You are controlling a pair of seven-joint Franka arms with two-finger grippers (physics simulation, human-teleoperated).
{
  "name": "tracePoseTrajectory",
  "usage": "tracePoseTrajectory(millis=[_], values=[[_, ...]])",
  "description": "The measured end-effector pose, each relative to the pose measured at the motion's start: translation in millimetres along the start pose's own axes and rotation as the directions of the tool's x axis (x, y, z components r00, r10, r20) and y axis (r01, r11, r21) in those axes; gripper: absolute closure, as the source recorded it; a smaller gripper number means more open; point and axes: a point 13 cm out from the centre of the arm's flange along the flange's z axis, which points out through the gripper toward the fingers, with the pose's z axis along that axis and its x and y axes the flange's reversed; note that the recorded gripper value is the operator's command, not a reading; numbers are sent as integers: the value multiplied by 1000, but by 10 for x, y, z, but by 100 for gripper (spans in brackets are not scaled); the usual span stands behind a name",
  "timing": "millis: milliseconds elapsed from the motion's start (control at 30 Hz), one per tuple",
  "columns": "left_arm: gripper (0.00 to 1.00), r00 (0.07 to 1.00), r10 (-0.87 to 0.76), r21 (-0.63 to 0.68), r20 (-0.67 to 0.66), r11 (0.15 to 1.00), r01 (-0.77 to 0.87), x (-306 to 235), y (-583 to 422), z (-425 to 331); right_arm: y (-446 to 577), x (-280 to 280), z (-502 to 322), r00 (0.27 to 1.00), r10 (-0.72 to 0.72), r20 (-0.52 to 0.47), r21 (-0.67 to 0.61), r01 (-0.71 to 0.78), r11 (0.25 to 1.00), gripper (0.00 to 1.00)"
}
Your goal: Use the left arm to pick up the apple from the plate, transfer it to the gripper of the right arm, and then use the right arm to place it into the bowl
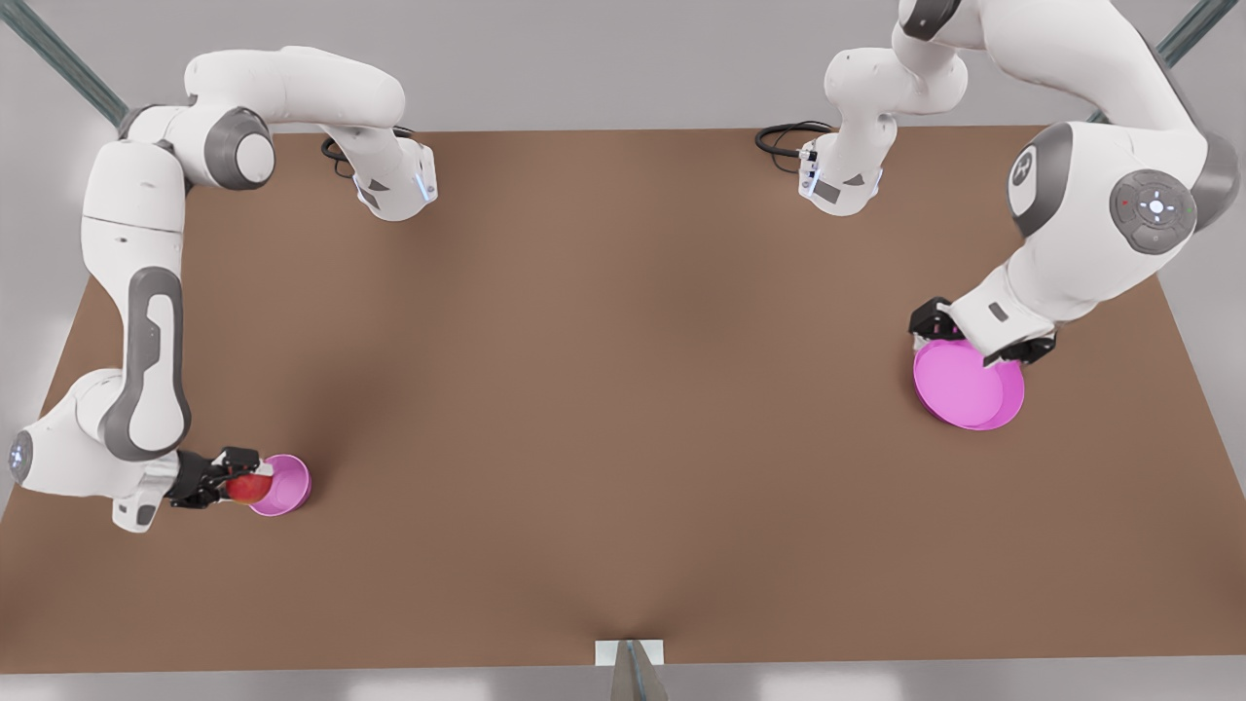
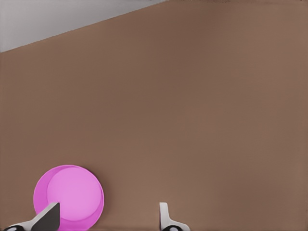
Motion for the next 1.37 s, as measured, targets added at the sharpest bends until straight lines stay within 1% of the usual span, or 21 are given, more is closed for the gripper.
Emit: tracePoseTrajectory(millis=[333,367,400,633,667,700,733,800,833,867,900,967,1100,1200,1300,1367], values=[[0,995,-97,2,18,995,97,-47,95,10,-124,74,163,1000,-3,-29,10,4,1000,8],[0,994,-106,3,19,994,106,-49,116,12,-129,81,176,1000,-3,-31,9,3,1000,6],[0,993,-116,4,20,993,116,-50,143,15,-132,85,182,999,-2,-32,9,3,1000,0],[0,986,-166,9,23,986,165,-50,251,32,-82,40,125,999,-14,-39,20,15,1000,0],[0,985,-169,10,23,986,169,-53,248,37,6,-51,18,998,-35,-47,45,37,998,0],[0,985,-173,12,22,985,172,-56,247,44,204,-244,-254,995,-77,-58,97,83,992,1],[0,984,-179,15,21,984,179,-55,263,47,535,-497,-718,988,-134,-73,177,145,973,0],[0,980,-196,24,21,980,196,-45,320,52,1420,-881,-1724,966,-231,-114,342,256,904,0],[0,979,-202,26,20,979,202,-42,334,56,1845,-954,-1967,958,-250,-139,377,285,881,0],[0,978,-206,28,19,978,205,-42,336,61,2188,-942,-2069,958,-244,-149,378,283,881,0],[0,978,-205,30,19,978,205,-47,319,64,2305,-844,-2109,967,-205,-152,369,248,896,0],[0,980,-196,31,22,980,195,-66,241,56,2365,-717,-2134,979,-124,-159,365,175,915,0],[0,982,-187,42,34,982,186,-100,207,44,2466,-642,-2301,991,1,-133,383,51,922,0],[0,982,-185,54,40,982,183,-138,205,67,2596,-468,-2453,988,98,-120,433,-37,901,0],[0,979,-202,60,35,978,200,-161,326,151,2530,-215,-2430,973,202,-112,451,-131,883,0],[0,977,-209,60,33,977,207,-169,380,184,2545,-228,-2341,967,233,-106,454,-162,876,0]])
